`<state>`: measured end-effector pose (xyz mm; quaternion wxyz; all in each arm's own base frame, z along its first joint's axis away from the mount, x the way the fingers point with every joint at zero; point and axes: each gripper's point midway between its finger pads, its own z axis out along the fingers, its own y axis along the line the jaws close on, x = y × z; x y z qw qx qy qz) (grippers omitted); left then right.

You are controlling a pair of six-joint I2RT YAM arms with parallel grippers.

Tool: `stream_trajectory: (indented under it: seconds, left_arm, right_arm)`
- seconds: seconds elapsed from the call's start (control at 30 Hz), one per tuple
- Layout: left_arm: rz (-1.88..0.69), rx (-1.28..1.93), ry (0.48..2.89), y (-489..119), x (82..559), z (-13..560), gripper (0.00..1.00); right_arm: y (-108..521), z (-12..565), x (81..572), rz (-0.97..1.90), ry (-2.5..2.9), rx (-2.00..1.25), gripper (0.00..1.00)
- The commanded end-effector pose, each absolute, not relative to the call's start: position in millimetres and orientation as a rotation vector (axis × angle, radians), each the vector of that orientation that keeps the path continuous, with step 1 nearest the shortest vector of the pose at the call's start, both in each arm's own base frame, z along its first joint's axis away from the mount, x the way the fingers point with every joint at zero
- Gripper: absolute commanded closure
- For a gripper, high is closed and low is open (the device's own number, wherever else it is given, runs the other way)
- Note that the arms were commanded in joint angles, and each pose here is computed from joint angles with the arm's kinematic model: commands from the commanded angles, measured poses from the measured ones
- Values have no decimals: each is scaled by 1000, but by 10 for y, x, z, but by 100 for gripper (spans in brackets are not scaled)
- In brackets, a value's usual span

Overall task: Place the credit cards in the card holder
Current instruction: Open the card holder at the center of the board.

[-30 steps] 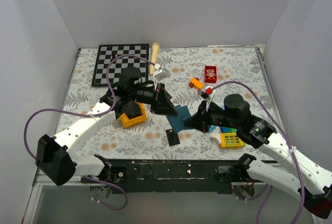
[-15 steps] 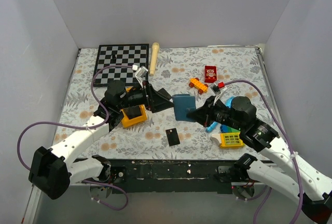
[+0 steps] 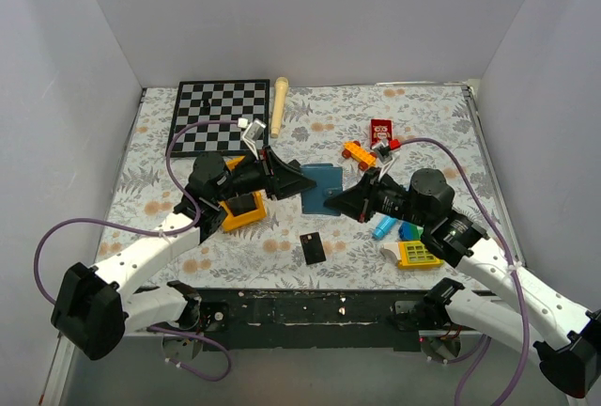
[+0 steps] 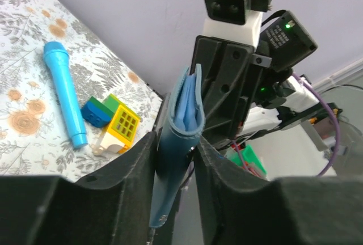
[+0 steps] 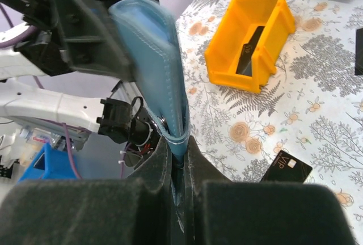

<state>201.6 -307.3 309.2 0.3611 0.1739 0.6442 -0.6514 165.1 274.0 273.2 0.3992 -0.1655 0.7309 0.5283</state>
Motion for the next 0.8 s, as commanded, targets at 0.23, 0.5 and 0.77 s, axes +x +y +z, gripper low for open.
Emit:
stream_trajectory:
  seconds: [0.23,0.5,0.77]
  left_arm:
    - [-1576,443,1693,-3075,2052,3142,100]
    - [-1069,327,1844,-2923,2348,3091,100]
    - [-791,278,1959,-2954,2415,2839,100]
  right_arm:
    - [2638,2889,1759,1244,1829,-393,52]
    - [2413,2872,1876,1047,1912,-350,40]
    - [2586,2993,1923,1129,1896,-342,39]
